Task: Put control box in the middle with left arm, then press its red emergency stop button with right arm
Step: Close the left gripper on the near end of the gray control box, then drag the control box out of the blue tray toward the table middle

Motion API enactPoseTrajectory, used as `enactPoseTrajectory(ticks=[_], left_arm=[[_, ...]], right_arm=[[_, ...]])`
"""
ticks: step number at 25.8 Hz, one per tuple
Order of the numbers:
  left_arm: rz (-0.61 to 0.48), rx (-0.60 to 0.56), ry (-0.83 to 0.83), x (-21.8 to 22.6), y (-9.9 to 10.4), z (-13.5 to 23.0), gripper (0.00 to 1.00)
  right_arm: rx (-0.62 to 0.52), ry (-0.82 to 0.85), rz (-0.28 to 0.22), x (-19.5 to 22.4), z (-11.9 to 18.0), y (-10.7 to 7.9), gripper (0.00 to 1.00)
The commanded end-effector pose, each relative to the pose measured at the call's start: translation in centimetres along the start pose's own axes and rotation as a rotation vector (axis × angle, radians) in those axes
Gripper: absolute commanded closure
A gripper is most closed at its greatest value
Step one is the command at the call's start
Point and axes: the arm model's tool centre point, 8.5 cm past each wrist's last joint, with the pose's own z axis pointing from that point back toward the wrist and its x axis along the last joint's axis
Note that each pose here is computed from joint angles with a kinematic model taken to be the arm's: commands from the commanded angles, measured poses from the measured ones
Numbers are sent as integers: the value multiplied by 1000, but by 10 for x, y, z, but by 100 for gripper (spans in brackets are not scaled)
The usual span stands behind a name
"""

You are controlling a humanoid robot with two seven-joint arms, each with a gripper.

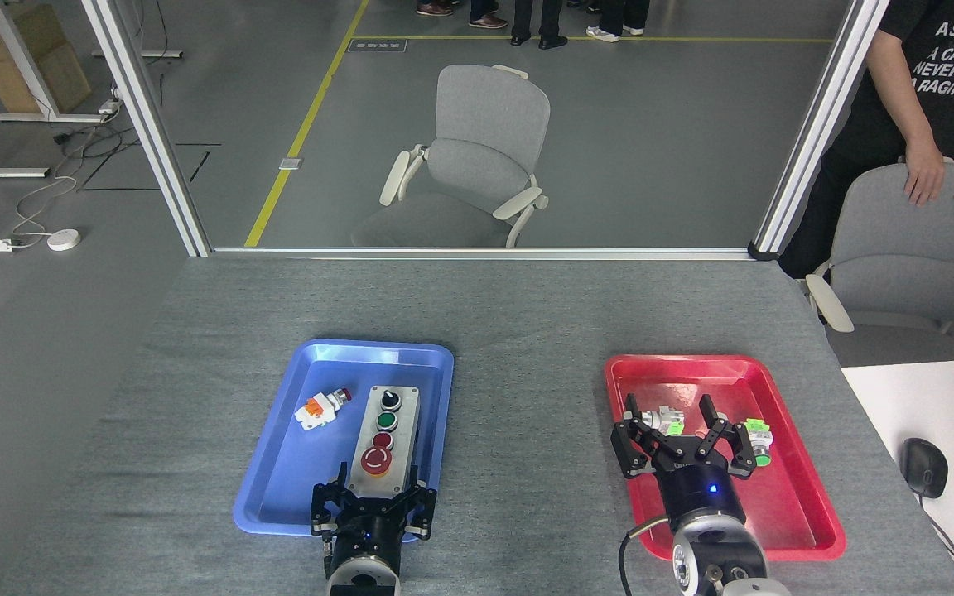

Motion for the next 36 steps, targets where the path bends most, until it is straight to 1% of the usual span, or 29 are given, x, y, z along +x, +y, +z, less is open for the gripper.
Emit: enactPoseTrajectory(ticks=[1,5,11,12,14,16,17,21,22,25,28,31,33,36], left_arm=[[17,-11,3,-1,0,-6,1],[14,-12,-1,-4,-1,-11,1],[3,-24,-2,-6,-1,-19,2],[-1,-32,-1,-6,-4,-20,3],[-7,-25,1,-8,1,-24,9],[-17,-23,-3,-9,1,-25,22],[-27,-19,-5,-8,1,-25,35],[-34,-15,-5,-12,0,-24,96],[-30,-6,-2,-14,3,-25,100],[-20,21,-1,-14,11,-27,100],[3,69,-1,-16,29,-25,100],[16,116,-23,-16,45,-22,100],[32,131,-39,-6,54,-20,100],[44,146,-106,31,68,-8,100]], right_arm=[[3,-1,-5,3,0,0,3],[25,1,-8,3,7,9,3],[17,4,-4,0,4,6,3],[15,4,-4,0,4,6,3],[15,5,-7,1,4,6,3],[15,5,-1,-1,4,6,3],[18,4,-1,-1,5,7,3],[13,19,-14,-9,5,6,3],[10,24,-16,-12,4,6,3],[16,22,-17,-11,4,10,3],[19,11,-25,-6,5,11,3],[17,15,-18,-6,5,11,3],[14,17,-18,-6,4,10,3],[10,12,-14,-4,4,8,3]])
